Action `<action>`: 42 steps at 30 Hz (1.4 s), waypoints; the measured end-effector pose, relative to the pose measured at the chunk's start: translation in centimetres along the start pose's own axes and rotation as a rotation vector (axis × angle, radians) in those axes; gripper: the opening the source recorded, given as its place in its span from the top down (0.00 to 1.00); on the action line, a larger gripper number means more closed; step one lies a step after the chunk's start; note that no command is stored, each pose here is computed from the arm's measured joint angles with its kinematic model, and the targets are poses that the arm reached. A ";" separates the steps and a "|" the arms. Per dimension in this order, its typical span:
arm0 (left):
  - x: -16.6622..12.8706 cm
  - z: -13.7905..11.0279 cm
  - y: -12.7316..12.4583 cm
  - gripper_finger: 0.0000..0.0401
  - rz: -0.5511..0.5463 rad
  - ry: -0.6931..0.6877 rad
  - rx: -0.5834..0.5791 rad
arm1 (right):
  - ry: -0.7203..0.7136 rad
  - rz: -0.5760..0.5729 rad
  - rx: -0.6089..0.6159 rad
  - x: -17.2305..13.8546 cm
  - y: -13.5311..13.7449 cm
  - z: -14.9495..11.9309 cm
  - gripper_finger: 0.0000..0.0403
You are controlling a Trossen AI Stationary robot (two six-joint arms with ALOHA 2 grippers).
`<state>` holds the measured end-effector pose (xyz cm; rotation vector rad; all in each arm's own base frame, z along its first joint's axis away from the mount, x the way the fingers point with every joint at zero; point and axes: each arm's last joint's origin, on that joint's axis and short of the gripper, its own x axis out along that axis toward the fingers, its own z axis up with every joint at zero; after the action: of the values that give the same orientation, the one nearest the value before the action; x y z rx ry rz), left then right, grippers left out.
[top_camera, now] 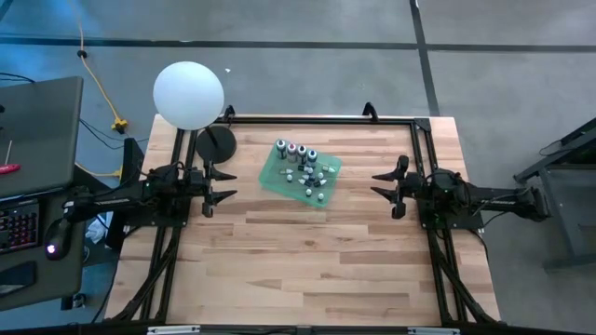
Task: Pick & Place food coloring
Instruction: Return to Home Position
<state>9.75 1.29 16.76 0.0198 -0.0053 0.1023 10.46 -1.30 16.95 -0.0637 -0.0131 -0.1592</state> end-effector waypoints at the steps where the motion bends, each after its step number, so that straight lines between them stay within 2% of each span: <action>1: 0.0 0.0 0.0 0.48 0.000 0.000 0.000 | 0.002 0.000 0.005 0.0 0.0 0.0 0.62; 7: 0.0 0.0 0.0 0.48 0.000 0.000 0.000 | 0.017 0.000 0.038 -0.3 0.0 -0.2 0.63; 42: 0.0 0.0 0.0 0.48 0.000 0.001 0.001 | 0.020 0.000 0.036 -0.3 0.0 -0.3 0.63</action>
<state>9.76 1.29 16.74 0.0209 -0.0045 0.1023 10.15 -1.27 16.67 -0.0256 0.0042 -0.1598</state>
